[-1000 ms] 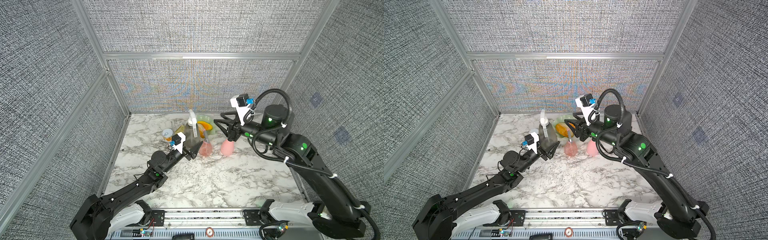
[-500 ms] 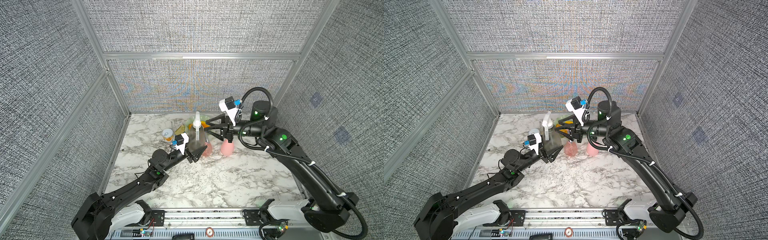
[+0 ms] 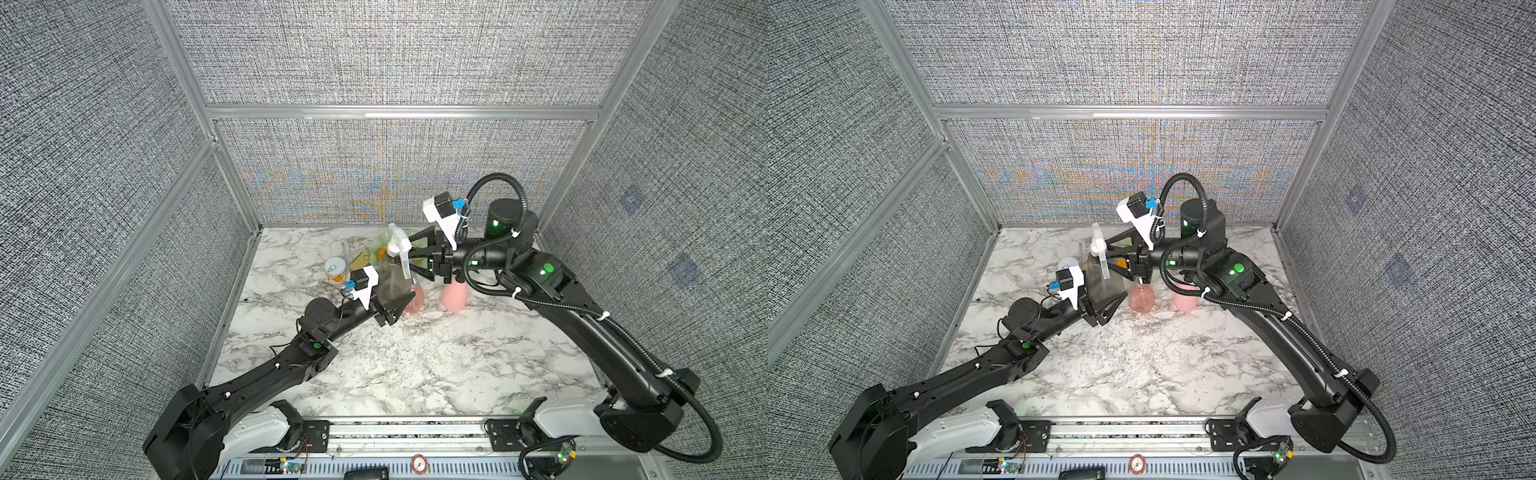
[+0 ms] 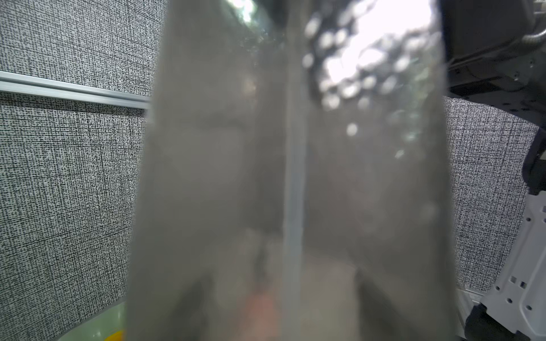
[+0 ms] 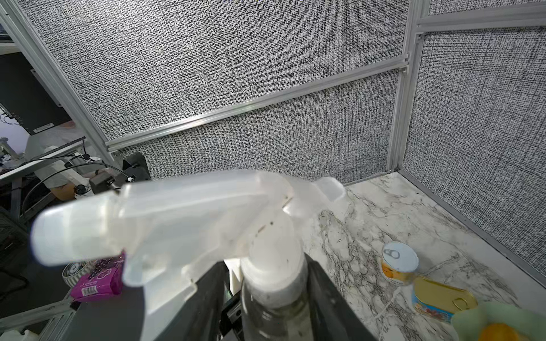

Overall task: Attach spray nozzles to spray bottles
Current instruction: Screw the spray nozzle on the spray bottle.

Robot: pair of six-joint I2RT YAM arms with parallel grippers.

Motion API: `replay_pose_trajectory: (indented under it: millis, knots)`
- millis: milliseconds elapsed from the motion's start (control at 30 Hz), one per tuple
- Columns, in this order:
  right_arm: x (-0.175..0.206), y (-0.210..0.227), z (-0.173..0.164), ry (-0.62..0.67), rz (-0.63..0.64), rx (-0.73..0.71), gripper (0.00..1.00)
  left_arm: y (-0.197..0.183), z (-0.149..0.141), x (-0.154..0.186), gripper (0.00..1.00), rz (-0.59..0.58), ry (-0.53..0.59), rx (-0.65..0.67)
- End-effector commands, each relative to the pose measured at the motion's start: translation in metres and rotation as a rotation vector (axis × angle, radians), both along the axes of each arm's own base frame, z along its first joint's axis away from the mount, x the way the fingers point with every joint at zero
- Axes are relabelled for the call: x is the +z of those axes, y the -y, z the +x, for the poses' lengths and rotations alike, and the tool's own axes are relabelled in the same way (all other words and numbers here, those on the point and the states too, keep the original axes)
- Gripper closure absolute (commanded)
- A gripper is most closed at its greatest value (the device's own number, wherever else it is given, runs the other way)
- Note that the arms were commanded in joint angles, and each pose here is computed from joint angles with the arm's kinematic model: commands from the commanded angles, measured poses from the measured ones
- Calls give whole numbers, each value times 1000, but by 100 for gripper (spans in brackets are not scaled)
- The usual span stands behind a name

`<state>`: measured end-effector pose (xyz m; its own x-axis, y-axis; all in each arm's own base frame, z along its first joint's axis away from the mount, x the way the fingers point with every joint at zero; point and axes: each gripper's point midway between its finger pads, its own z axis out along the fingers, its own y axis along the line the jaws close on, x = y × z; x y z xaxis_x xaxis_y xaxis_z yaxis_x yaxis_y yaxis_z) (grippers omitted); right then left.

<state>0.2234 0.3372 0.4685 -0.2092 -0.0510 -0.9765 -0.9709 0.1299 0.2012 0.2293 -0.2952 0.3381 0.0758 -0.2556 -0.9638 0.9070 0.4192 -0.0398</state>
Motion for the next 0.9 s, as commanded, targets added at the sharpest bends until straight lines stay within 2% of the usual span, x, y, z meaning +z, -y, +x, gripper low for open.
replay_pose_trajectory:
  millis: [0,467,667,867]
  knots:
    - [9,-2,-1,24,26,8,52,-2,-4,12,47,-30,32,-10]
    - [4,-7,3,41,13,-29,58,-1,-3,11,47,-25,35,-7]
    - [4,-9,-1,49,10,-23,68,-1,-3,10,47,-22,34,-5]
    - [-4,-14,0,53,-23,-46,70,-1,-2,10,47,-21,37,1]
